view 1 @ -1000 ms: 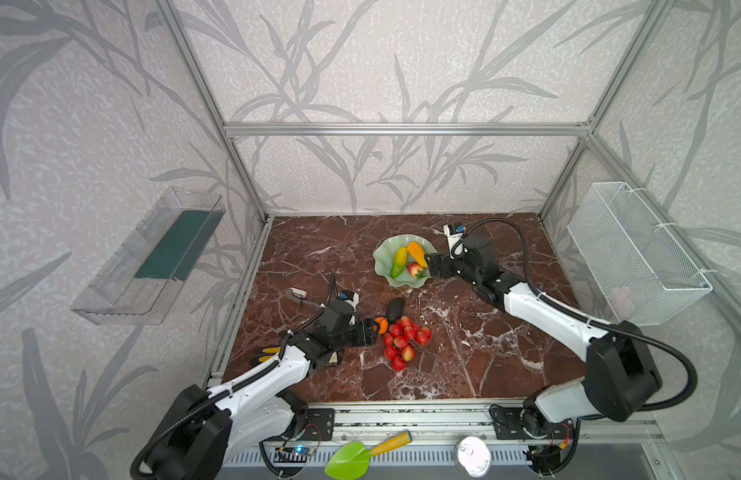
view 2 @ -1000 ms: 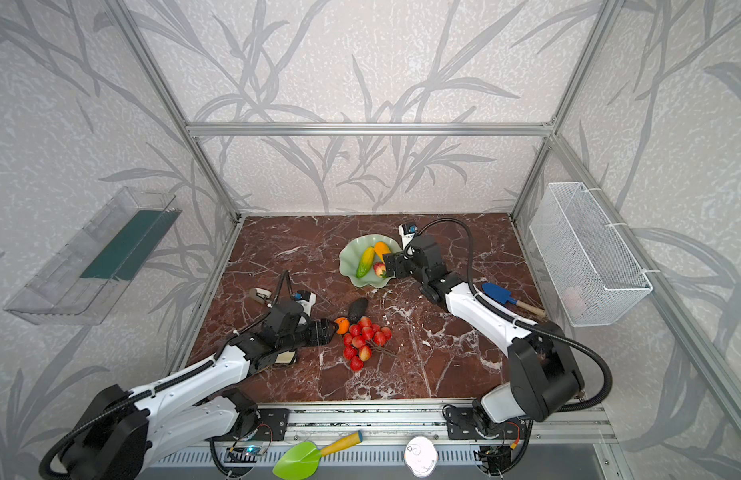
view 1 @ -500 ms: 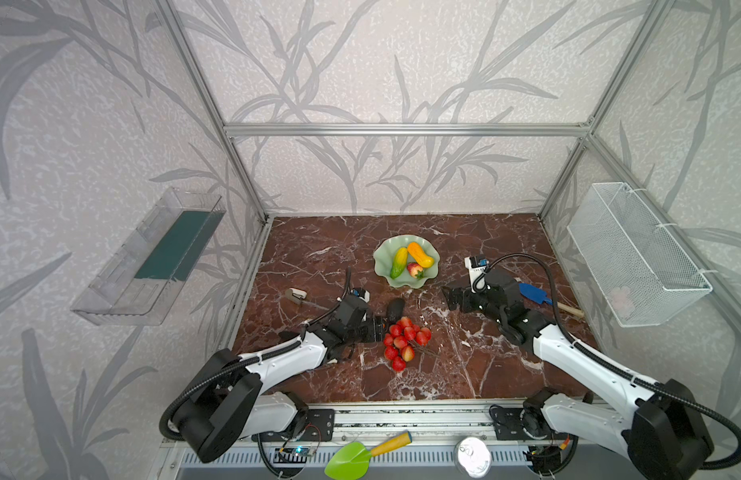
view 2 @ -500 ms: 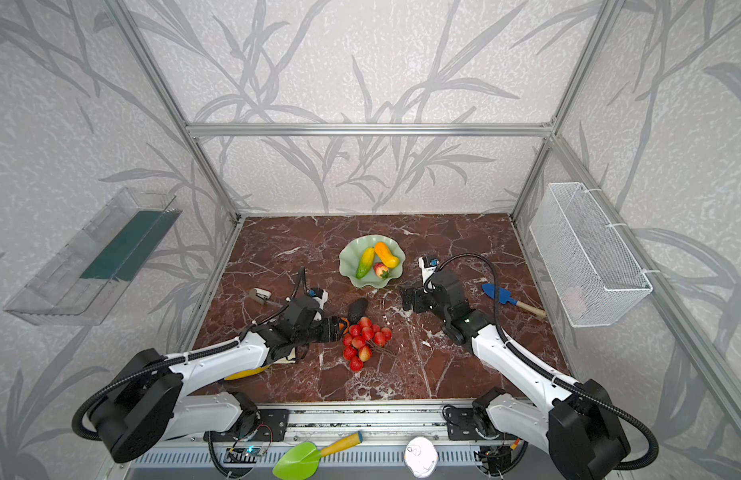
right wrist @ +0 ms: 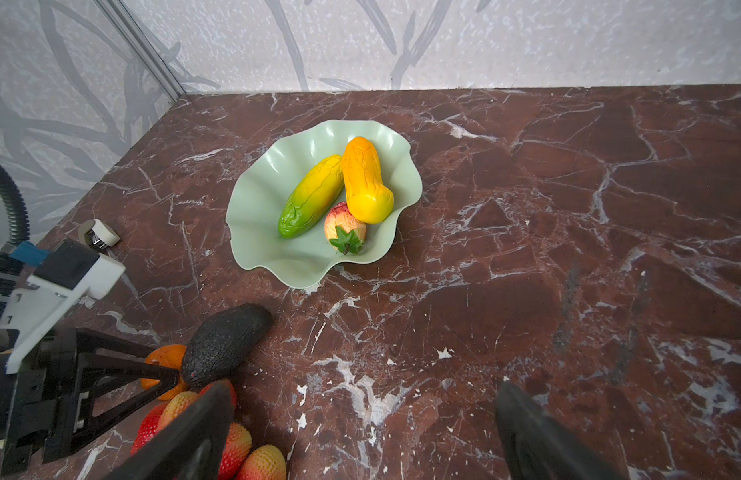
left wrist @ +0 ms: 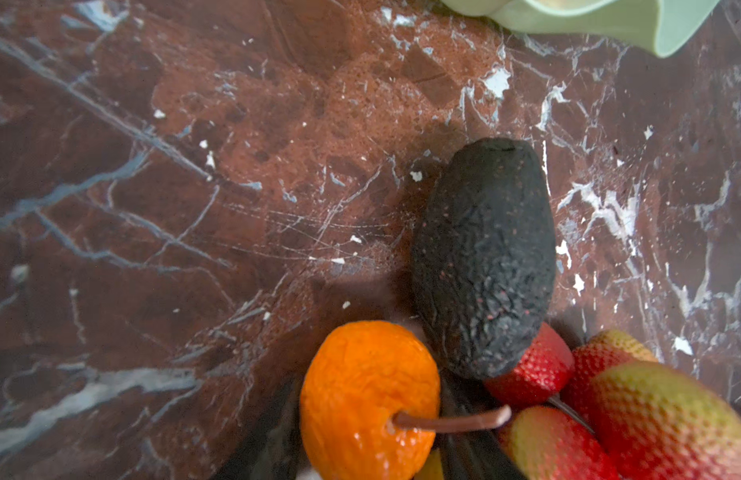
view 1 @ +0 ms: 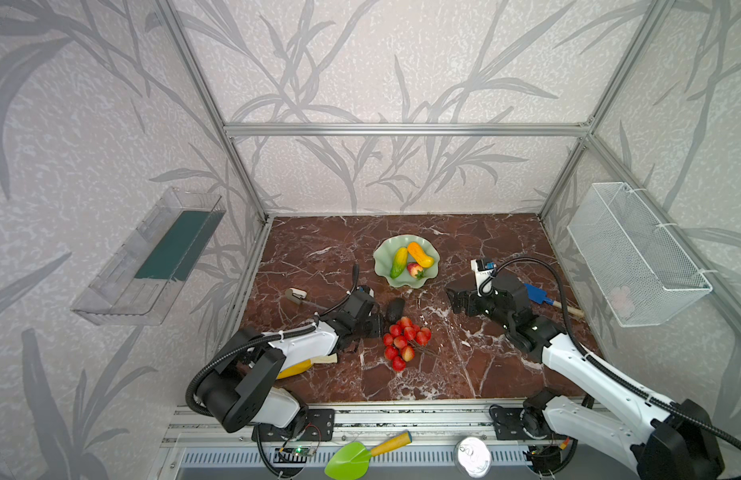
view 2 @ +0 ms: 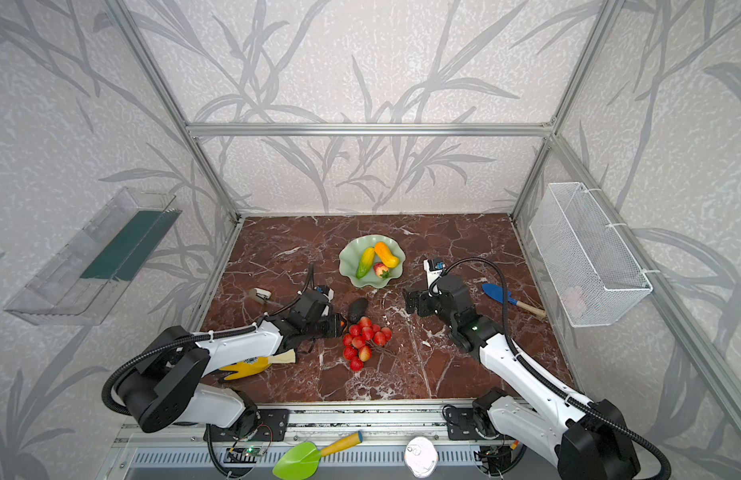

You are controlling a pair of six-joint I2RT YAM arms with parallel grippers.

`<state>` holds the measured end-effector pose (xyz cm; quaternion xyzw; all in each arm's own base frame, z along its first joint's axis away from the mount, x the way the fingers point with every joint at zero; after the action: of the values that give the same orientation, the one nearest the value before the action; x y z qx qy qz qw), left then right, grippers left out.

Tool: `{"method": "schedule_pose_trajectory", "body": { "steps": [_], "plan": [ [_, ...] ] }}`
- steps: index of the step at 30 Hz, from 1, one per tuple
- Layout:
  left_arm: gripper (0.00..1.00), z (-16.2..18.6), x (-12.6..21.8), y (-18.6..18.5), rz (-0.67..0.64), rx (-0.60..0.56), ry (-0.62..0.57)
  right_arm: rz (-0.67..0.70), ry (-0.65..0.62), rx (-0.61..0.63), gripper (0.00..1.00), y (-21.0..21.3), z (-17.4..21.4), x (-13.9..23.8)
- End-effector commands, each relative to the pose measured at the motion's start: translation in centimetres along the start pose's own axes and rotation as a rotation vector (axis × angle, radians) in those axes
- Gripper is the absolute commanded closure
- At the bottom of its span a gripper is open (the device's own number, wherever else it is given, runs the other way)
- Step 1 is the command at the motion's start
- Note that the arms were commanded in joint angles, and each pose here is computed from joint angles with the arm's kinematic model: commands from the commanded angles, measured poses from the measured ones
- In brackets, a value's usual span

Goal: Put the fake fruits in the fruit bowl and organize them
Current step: 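Grasp the orange with the left gripper and drop it into the bowl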

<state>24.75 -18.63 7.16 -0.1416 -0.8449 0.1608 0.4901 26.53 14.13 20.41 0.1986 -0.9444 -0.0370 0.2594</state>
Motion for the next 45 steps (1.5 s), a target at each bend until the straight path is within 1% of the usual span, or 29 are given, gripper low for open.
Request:
{"method": "schedule_pose_trajectory", "body": {
  "steps": [1,4,7,12,16,19,24,29,33,34,39,42,45],
  "plan": [
    [0.54,-0.4,0.2,0.1,-0.027,-0.008,-0.011,0.023,0.001,0.007,0.02,-0.4,0.3,0.3],
    [0.56,-0.9,1.3,-0.1,-0.027,-0.020,-0.040,0.026,0.006,0.006,0.01,-0.4,0.5,0.3],
    [0.57,-2.2,3.0,-0.6,-0.031,-0.061,-0.099,0.027,0.012,0.003,0.01,-0.5,0.7,0.1],
    [0.57,-6.3,5.7,-2.0,-0.067,-0.204,-0.222,0.019,0.017,-0.004,0.01,-0.4,0.7,0.0],
    [0.57,-9.9,5.6,-4.2,-0.037,-0.282,-0.237,0.022,0.020,-0.005,0.01,-0.4,0.8,0.4],
    [0.57,-12.1,4.2,-5.8,-0.024,-0.323,-0.222,0.029,0.024,-0.004,0.01,-0.6,1.0,0.9],
    [0.58,-14.7,0.0,-7.9,0.048,-0.320,-0.150,0.044,0.025,-0.003,0.01,-0.9,1.6,2.0],
    [0.58,-15.7,-4.0,-9.0,0.086,-0.299,-0.069,0.065,0.031,0.005,0.01,-1.3,2.2,2.8],
    [0.58,-15.4,-6.0,-9.3,0.109,-0.275,-0.023,0.077,0.027,0.018,0.01,-1.5,2.4,3.3],
    [0.57,-15.2,-6.2,-9.2,0.116,-0.269,-0.013,0.083,0.025,0.020,0.01,-1.6,2.4,3.3],
    [0.39,-14.8,-6.0,-9.0,0.110,-0.260,-0.003,0.087,0.025,0.024,0.00,-1.7,2.4,3.2],
    [0.34,-15.3,-4.5,-9.2,0.111,-0.264,-0.043,0.060,0.029,0.024,0.01,-1.3,2.3,2.9],
    [0.31,-16.5,-1.5,-9.7,0.119,-0.276,-0.130,0.018,0.047,0.027,0.06,-0.7,2.1,2.2]
  ]
}}
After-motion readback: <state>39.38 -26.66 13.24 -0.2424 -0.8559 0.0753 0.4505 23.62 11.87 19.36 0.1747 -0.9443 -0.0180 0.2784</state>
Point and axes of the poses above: each gripper's point midway between its finger pads, its own x axis back along the fingers, its own y axis along the line the jaws close on, z = x × y, the point moved 5 cm from there along x, back along the fingers, and after that the axes turned 3 degrees about x, right-handed, at the moved point
